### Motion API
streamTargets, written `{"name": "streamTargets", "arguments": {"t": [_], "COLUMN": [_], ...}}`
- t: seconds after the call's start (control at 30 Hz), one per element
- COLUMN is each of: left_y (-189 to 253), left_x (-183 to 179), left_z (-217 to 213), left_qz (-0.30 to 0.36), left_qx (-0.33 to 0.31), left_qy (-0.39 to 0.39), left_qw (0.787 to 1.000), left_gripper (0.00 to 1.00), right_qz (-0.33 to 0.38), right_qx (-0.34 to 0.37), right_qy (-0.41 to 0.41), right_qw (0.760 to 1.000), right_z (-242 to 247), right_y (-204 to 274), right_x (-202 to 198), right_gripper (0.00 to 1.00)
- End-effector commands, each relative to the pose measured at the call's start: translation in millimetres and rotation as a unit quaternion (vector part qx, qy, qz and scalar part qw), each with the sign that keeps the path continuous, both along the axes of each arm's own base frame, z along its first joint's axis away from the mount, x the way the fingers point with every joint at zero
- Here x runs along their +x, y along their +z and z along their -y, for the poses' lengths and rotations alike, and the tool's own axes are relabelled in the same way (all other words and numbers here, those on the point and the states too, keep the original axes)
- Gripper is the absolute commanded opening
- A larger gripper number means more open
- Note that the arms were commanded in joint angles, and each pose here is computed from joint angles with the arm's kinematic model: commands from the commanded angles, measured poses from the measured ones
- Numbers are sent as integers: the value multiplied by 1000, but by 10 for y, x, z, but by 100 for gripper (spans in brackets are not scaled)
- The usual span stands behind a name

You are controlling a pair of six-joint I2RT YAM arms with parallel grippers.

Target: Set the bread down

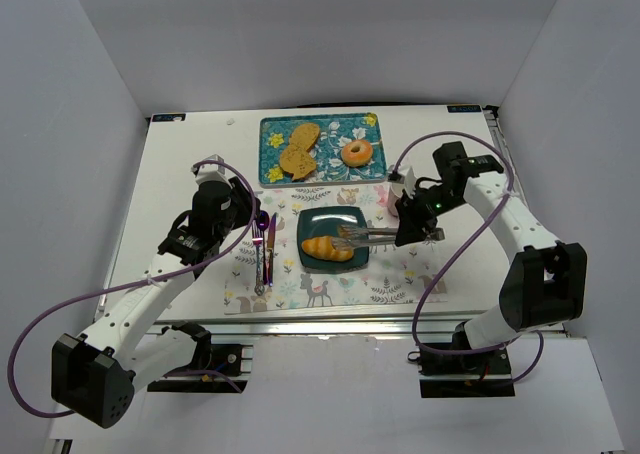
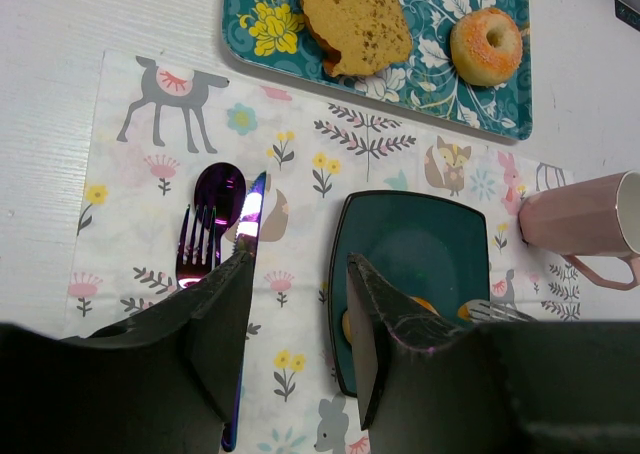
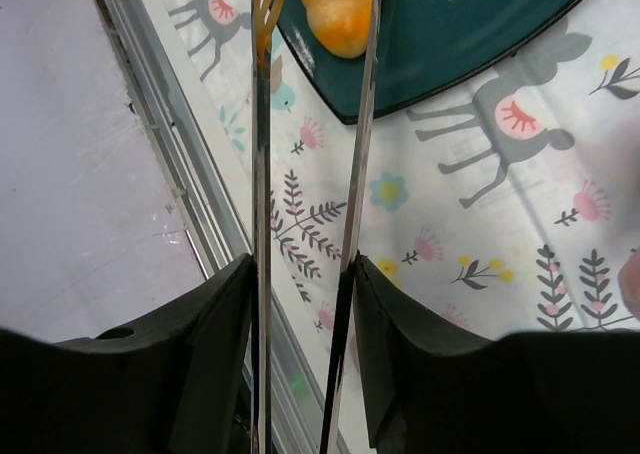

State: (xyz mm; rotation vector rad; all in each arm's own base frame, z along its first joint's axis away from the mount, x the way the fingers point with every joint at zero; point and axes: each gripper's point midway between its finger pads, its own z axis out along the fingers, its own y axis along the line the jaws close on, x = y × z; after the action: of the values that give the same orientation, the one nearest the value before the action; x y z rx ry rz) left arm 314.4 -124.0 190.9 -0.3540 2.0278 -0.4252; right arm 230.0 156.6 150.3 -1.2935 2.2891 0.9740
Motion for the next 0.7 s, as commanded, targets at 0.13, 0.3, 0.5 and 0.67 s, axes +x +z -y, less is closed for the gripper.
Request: {"name": "streamTargets", "arguments": {"t": [0.13, 0.3, 0.5, 0.67], "left_y": [104, 111, 151, 135], "left_x": [18, 27, 51, 35], "left_z": [-12, -1, 14, 39], "left_qz": [15, 15, 18, 21], "left_qx": [-3, -5, -4, -11], "left_qy": [4, 4, 0, -4], "left_qw": [1000, 1000, 1000, 1000], "left_gripper": [52, 45, 38, 39], "right_qz": [56, 136, 226, 327], "right_qx": [44, 88, 92, -10], "right_qy": [2, -42, -281, -538], "right_qw": [997, 986, 928, 777], "right_z": [-123, -158, 493, 1697], "right_y": [356, 826, 1185, 798], "right_x": [236, 578, 1424, 1898], "right_gripper": [43, 9, 0, 0]}}
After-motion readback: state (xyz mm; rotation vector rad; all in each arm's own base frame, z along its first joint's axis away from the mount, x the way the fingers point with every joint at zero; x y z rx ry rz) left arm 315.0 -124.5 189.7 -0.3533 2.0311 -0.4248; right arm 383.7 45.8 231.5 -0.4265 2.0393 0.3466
